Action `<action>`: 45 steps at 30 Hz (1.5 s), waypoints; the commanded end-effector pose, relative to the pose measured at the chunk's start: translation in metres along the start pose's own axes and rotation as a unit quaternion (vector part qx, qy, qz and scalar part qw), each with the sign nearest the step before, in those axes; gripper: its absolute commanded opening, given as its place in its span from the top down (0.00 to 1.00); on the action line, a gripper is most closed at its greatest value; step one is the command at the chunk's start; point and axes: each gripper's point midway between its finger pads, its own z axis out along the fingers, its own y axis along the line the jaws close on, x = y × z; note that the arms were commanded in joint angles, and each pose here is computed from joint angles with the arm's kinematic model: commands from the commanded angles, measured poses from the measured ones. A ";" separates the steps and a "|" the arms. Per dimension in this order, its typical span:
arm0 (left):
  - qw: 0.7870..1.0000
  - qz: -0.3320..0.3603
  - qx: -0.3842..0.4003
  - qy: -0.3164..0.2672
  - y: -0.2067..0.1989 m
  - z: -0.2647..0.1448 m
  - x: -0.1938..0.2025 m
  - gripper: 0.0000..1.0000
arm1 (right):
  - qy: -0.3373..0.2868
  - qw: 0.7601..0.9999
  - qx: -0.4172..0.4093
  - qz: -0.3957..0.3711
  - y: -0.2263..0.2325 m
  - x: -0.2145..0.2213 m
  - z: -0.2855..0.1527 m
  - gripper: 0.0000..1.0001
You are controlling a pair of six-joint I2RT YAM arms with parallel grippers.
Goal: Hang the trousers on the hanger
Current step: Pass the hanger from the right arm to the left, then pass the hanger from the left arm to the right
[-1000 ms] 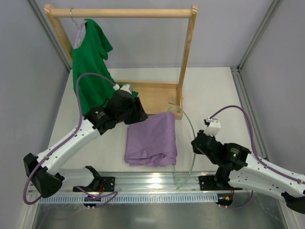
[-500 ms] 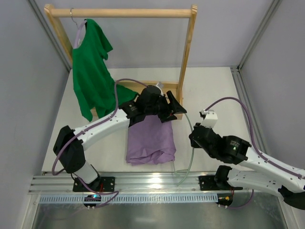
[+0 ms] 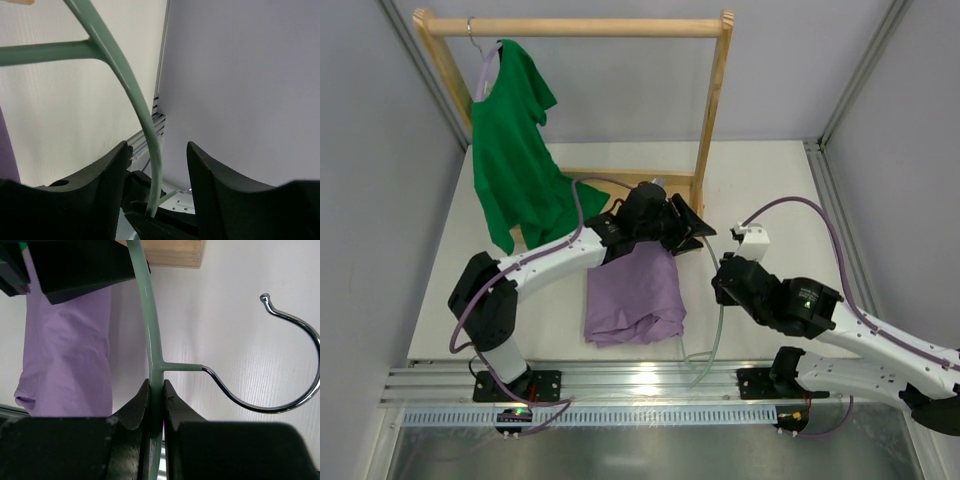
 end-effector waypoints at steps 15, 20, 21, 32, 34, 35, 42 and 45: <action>0.986 -0.051 0.160 -0.011 -0.067 -0.020 -0.006 1.00 | -0.059 0.981 -0.171 0.076 0.044 -0.029 -0.032 0.74; 0.975 -0.074 0.208 0.014 -0.086 -0.025 -0.001 1.00 | -0.066 0.968 -0.222 0.097 0.044 -0.019 -0.042 0.55; 0.974 -0.076 0.215 0.015 -0.089 -0.026 -0.001 1.00 | -0.067 0.967 -0.227 0.100 0.041 -0.016 -0.043 0.53; 0.977 -0.066 0.202 0.003 -0.100 -0.039 -0.004 1.00 | -0.045 0.977 -0.193 0.079 0.017 0.014 -0.030 0.46; 0.978 -0.068 0.198 -0.003 -0.100 -0.040 -0.006 1.00 | -0.045 0.980 -0.182 0.072 0.010 0.015 -0.030 0.46; 0.977 -0.069 0.200 -0.005 -0.101 -0.041 -0.006 1.00 | -0.044 0.980 -0.179 0.069 0.008 0.015 -0.031 0.46; 0.974 -0.088 0.208 -0.023 -0.115 -0.045 -0.016 1.00 | -0.043 0.984 -0.167 0.053 0.002 0.013 -0.034 0.59; 0.970 -0.090 0.224 -0.025 -0.129 -0.049 -0.020 1.00 | -0.044 0.986 -0.153 0.050 0.002 0.004 -0.038 0.71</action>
